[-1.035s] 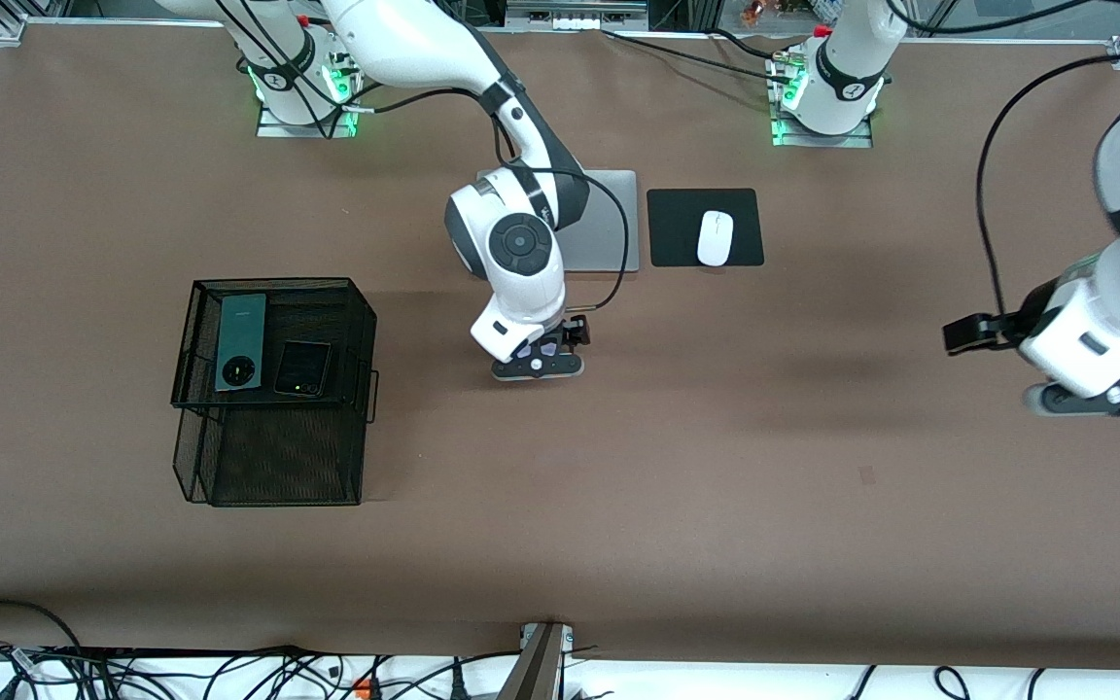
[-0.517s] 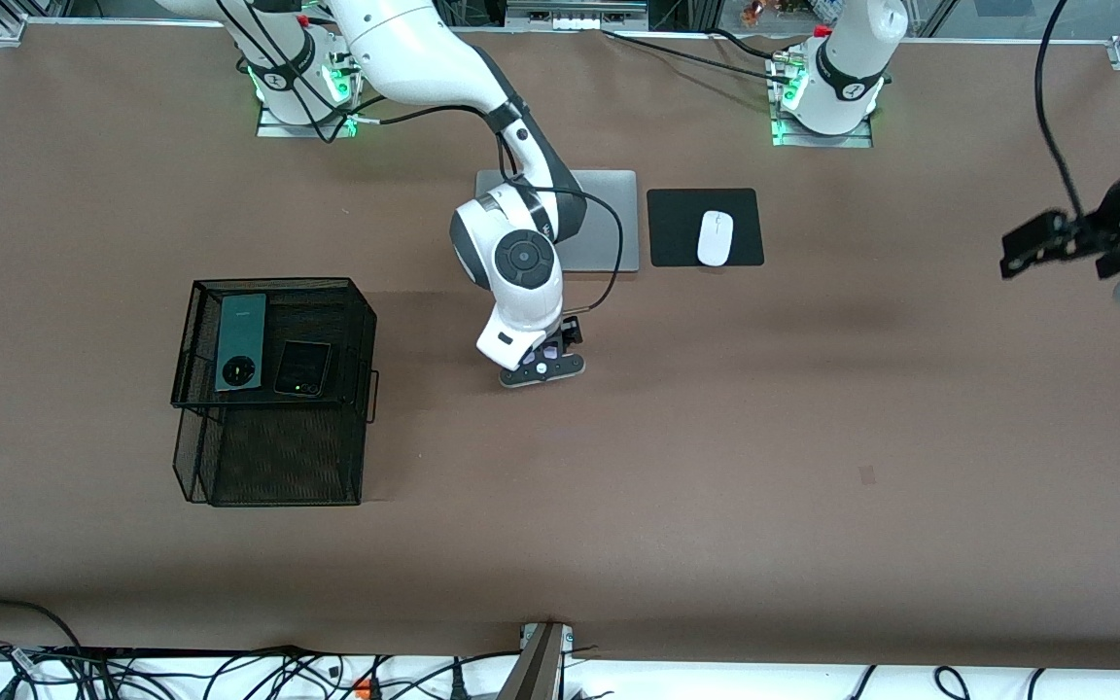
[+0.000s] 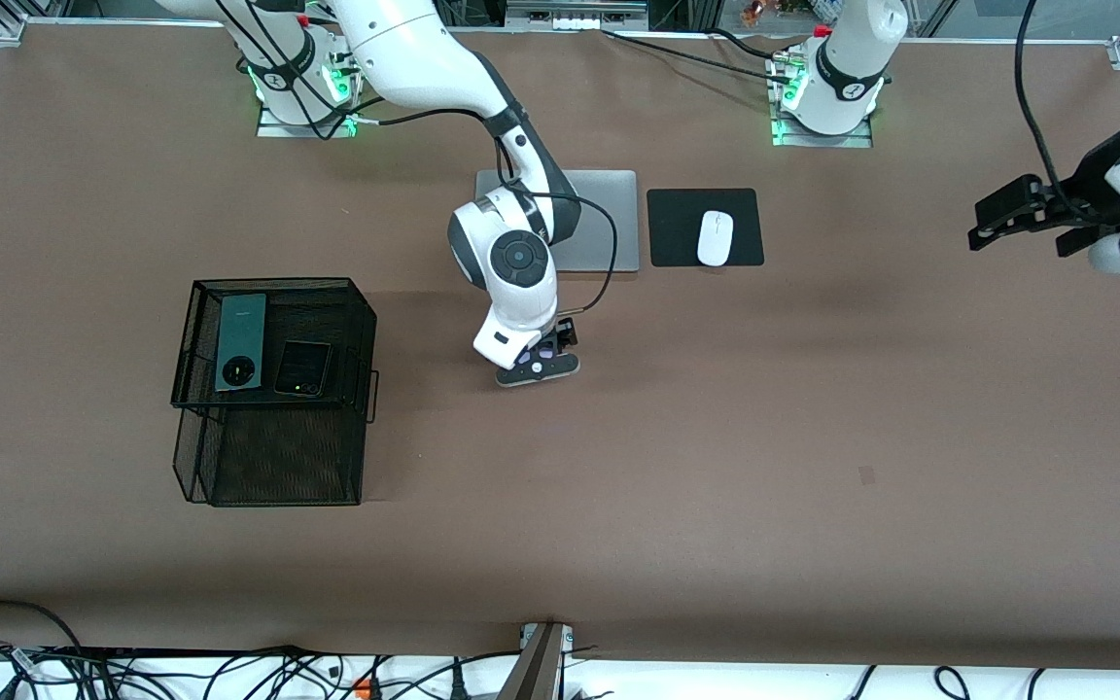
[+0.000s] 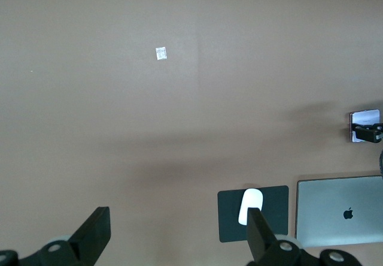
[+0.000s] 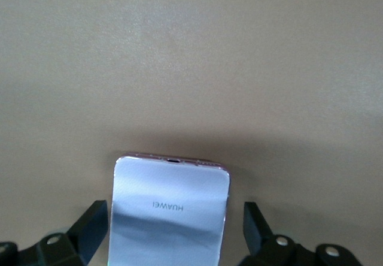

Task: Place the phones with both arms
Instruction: 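Grasp the white phone with the right gripper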

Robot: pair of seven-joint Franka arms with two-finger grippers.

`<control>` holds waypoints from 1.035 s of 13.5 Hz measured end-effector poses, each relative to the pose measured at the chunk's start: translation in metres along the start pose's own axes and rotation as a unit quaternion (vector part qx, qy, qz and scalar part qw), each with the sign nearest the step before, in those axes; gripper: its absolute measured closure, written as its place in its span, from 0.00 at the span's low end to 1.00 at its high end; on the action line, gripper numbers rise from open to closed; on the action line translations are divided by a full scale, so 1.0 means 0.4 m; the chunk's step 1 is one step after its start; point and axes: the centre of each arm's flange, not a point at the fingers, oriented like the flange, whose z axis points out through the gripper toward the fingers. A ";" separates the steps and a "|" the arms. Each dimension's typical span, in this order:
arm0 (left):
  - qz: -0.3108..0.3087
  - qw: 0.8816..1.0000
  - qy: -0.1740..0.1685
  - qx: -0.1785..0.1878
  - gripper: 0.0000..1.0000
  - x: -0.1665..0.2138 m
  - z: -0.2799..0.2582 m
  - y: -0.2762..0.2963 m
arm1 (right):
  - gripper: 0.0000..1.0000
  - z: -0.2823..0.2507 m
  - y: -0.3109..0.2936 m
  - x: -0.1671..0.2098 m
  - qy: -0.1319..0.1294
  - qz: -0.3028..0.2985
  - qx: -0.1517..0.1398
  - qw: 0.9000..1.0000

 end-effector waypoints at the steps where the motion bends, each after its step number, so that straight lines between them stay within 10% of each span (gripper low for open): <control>1: 0.003 1.000 -0.003 -0.001 0.00 -0.013 0.010 0.007 | 0.00 0.002 -0.001 -0.002 -0.001 -0.001 0.000 1.000; 12: 0.002 1.000 0.000 -0.005 0.00 -0.068 0.051 0.000 | 0.00 0.047 -0.015 -0.029 0.007 -0.008 -0.004 1.000; 14: 0.001 1.000 0.002 -0.005 0.00 -0.067 0.050 -0.002 | 0.14 0.039 -0.020 -0.028 0.011 -0.009 -0.002 1.000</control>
